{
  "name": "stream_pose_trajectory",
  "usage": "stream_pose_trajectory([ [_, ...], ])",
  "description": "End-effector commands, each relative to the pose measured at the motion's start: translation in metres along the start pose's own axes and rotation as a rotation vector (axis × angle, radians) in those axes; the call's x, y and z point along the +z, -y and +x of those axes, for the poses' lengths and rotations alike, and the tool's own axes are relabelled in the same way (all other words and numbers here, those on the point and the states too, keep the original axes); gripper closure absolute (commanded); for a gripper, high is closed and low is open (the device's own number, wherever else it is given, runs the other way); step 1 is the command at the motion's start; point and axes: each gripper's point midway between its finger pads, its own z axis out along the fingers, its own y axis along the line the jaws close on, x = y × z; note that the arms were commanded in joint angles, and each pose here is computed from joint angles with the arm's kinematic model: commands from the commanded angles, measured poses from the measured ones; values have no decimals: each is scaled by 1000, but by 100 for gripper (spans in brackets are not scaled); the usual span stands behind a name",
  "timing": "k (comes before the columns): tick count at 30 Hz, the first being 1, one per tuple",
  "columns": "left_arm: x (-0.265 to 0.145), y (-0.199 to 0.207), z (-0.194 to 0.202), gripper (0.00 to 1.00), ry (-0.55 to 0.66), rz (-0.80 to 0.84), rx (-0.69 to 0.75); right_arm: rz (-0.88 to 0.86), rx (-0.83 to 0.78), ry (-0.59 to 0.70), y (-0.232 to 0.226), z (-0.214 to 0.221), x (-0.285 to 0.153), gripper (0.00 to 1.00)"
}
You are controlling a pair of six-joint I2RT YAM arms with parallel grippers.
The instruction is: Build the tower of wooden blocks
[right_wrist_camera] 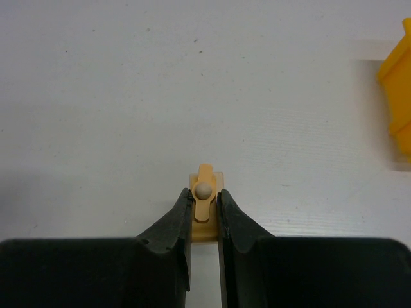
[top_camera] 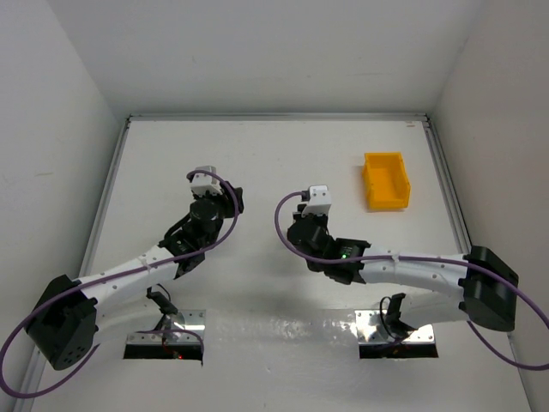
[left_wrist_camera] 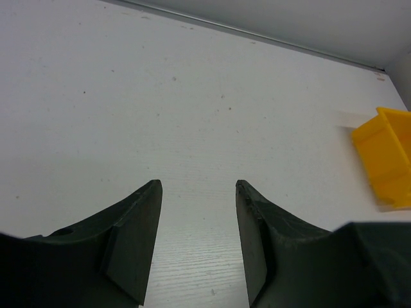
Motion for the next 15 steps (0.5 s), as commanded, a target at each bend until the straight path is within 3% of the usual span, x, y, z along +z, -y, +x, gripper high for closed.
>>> stream_pose_trajectory([
  [1, -2, 9, -10, 53, 36, 29, -39, -7, 55, 16, -6, -4, 0, 98],
  [15, 0, 13, -9, 54, 22, 43, -33, 22, 30, 2, -5, 5, 5, 94],
])
